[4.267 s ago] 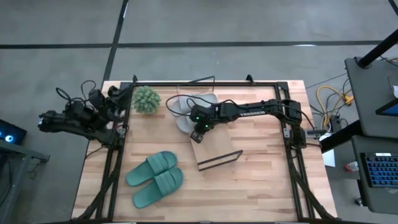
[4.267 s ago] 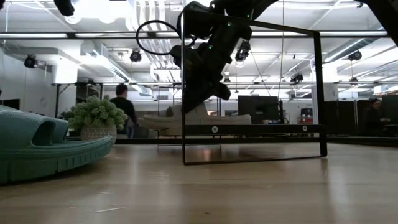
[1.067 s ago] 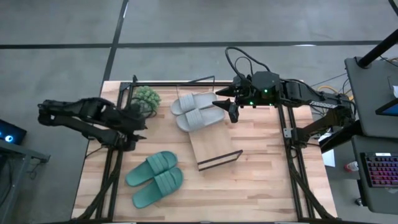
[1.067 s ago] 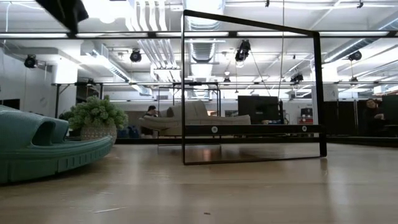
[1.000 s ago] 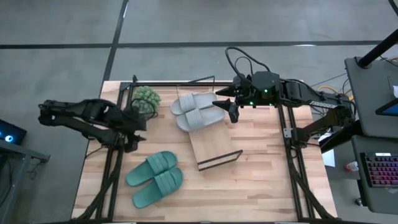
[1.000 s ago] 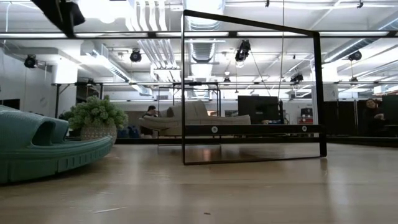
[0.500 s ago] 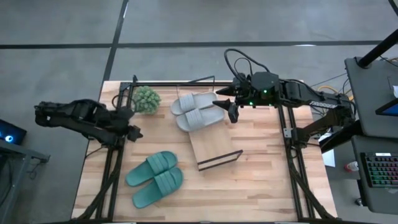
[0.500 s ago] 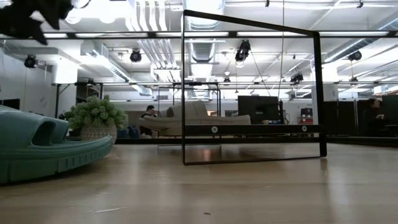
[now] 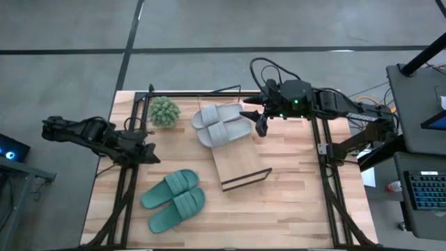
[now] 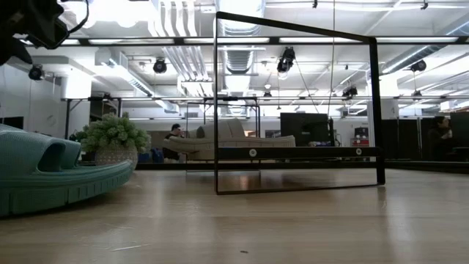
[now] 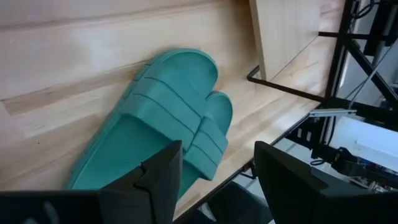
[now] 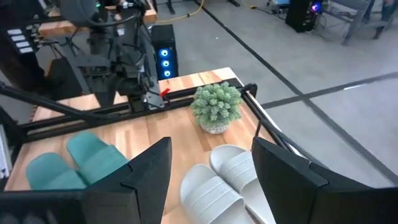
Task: Pick and place slides into the shelf
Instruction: Put the top green slipper on the shelf
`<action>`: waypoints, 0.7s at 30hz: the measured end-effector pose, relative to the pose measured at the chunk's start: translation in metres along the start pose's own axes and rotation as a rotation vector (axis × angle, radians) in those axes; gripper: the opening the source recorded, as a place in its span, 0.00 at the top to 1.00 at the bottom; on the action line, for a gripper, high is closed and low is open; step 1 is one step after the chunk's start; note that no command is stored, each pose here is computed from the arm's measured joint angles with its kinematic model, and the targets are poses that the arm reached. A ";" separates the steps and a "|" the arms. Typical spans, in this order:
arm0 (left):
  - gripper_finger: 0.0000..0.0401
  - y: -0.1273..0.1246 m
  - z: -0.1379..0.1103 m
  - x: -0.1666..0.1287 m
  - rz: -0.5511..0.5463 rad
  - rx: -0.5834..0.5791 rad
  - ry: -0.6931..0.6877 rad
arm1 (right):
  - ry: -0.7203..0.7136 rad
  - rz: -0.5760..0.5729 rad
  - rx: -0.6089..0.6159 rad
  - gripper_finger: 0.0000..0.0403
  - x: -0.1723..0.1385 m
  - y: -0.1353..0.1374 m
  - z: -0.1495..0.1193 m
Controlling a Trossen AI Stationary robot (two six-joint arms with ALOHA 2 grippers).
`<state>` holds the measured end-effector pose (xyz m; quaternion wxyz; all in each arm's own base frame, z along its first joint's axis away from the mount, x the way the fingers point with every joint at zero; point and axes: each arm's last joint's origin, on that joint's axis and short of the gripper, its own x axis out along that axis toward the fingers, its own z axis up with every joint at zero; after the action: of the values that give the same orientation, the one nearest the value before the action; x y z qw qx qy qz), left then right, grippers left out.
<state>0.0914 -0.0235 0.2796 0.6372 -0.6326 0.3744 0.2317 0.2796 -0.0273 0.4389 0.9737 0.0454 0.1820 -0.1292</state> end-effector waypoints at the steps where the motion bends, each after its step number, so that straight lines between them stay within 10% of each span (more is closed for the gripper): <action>1: 0.54 0.000 0.000 0.001 0.003 -0.002 -0.001 | 0.000 -0.004 0.012 0.47 0.000 -0.001 0.000; 21: 0.54 -0.018 -0.022 0.037 0.142 -0.123 0.186 | 0.043 -0.065 0.026 0.47 0.006 -0.019 -0.006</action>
<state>0.1235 -0.0529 0.2644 0.5418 -0.6612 0.4606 0.2391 0.2777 -0.0465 0.4300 0.9642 0.0546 0.2027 -0.1622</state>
